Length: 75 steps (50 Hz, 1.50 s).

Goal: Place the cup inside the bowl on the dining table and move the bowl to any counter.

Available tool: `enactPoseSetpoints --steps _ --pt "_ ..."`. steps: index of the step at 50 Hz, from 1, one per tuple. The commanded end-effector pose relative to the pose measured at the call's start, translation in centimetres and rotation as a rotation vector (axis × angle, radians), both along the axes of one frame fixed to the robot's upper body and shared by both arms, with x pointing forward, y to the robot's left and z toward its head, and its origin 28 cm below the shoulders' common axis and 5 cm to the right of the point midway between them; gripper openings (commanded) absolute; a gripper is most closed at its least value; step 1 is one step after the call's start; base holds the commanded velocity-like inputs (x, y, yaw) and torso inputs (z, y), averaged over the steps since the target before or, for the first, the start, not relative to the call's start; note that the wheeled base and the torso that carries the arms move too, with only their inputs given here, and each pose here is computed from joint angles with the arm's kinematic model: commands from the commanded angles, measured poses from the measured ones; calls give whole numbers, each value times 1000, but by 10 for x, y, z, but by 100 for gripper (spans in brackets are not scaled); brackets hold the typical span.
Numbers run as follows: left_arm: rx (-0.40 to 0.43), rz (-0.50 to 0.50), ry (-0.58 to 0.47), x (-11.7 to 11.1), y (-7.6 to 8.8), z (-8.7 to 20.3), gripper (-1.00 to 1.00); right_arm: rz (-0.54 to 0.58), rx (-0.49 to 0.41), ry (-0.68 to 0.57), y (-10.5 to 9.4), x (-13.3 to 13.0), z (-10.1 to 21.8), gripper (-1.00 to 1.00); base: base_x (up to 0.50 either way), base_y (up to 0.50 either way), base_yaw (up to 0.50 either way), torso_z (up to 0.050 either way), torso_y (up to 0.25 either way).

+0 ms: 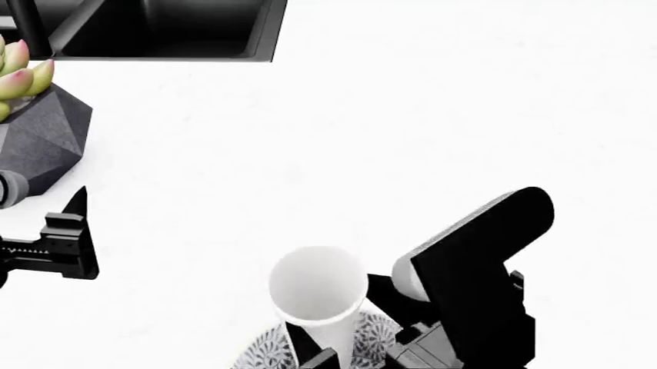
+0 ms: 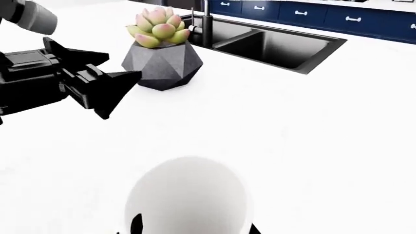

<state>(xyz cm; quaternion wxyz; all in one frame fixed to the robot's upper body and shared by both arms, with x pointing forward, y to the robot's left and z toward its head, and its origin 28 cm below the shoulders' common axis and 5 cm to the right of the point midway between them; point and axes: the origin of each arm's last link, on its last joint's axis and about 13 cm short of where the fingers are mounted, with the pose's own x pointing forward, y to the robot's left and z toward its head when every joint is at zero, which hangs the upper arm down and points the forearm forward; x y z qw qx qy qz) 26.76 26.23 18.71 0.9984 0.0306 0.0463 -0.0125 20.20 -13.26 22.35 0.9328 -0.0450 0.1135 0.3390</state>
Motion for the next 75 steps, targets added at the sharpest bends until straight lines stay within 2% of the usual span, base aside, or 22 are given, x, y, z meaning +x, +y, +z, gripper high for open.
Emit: enactPoseSetpoints --steps 1,31,32,47,57,59,61,70,75 --pt "2 -5 -3 -1 -1 1 100 17 -38 30 -1 -24 -15 -100 0 0 0 0 0" --pt "3 -11 2 -1 -2 1 100 -5 -70 67 -3 -30 -23 -100 0 0 0 0 0" --pt "4 -10 1 -1 -3 1 100 -4 -70 67 -3 -30 -23 100 0 0 0 0 0" --pt "2 -15 -1 -1 -5 2 100 -9 -57 25 -4 -32 -12 100 0 0 0 0 0" --pt "2 -17 -4 0 -5 4 100 -20 27 -23 -9 -35 9 100 0 0 0 0 0" --pt "2 -18 -5 0 -6 4 100 -8 96 -31 -9 -36 15 100 0 0 0 0 0" --pt "3 -19 -5 1 -7 5 100 -9 92 -43 -10 -38 22 100 0 0 0 0 0" --pt "0 -22 -8 0 -5 6 100 -83 130 -74 -25 -38 42 100 0 0 0 0 0" --pt "-2 -23 -6 0 -7 4 100 -144 164 -34 -38 -36 41 100 0 0 0 0 0"
